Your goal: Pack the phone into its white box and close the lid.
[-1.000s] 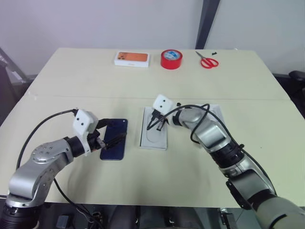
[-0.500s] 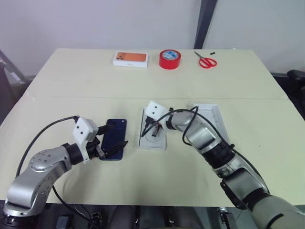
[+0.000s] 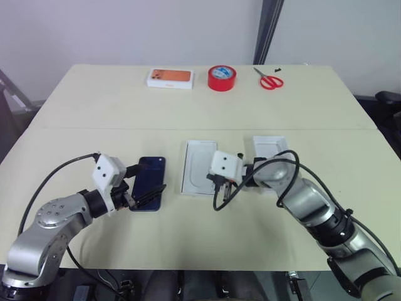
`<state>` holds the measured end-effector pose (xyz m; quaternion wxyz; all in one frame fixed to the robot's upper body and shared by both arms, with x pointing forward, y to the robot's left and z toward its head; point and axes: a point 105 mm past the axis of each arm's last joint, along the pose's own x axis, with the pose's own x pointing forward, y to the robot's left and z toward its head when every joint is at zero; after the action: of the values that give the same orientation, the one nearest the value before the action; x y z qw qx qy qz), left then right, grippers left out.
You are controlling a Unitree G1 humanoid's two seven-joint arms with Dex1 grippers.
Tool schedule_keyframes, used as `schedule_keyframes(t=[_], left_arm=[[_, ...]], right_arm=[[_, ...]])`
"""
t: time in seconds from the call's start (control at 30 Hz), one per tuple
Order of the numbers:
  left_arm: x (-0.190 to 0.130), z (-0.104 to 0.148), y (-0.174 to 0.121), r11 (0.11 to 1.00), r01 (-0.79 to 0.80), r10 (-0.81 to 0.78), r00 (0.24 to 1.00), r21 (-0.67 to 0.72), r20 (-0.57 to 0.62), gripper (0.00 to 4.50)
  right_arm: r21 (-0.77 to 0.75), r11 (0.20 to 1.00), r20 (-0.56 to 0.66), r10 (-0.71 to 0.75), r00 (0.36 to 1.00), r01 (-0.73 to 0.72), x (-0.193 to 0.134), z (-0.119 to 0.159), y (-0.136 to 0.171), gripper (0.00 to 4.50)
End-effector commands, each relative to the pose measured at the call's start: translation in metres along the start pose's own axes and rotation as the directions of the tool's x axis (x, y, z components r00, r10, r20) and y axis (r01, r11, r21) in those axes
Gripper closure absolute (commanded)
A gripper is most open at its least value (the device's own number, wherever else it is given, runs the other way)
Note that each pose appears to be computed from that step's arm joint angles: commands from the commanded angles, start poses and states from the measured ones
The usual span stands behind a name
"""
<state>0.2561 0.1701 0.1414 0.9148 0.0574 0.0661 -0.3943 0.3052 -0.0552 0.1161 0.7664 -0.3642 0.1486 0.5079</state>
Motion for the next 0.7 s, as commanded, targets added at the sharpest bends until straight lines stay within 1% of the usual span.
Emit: schedule_keyframes(t=[0.03,0.17,0.43,0.53,0.7], left_arm=[[0.003,0.01,-0.003,0.999,0.012,-0.013,0.999,0.029,0.037,0.15],[0.004,0.01,-0.004,1.0,0.018,-0.019,0.999,0.026,0.042,0.15],[0.006,0.01,-0.009,1.0,0.027,-0.028,0.998,0.013,0.053,0.15],[0.009,0.01,-0.011,0.999,0.034,-0.034,0.998,0.007,0.061,0.15],[0.011,0.01,-0.012,0.999,0.036,-0.037,0.997,0.005,0.067,0.15]], right_arm=[[-0.034,0.999,0.015,-0.011,1.0,0.011,0.007,0.008,0.001,4.44],[-0.013,1.0,0.009,-0.027,1.0,0.027,0.021,0.006,-0.001,4.44],[-0.019,0.999,0.02,-0.03,0.999,0.03,0.03,0.009,0.001,4.44],[-0.019,0.999,0.051,-0.031,0.998,0.032,0.038,0.017,0.001,4.44],[-0.013,1.0,0.119,0.014,0.993,-0.013,0.044,0.033,0.006,4.44]])
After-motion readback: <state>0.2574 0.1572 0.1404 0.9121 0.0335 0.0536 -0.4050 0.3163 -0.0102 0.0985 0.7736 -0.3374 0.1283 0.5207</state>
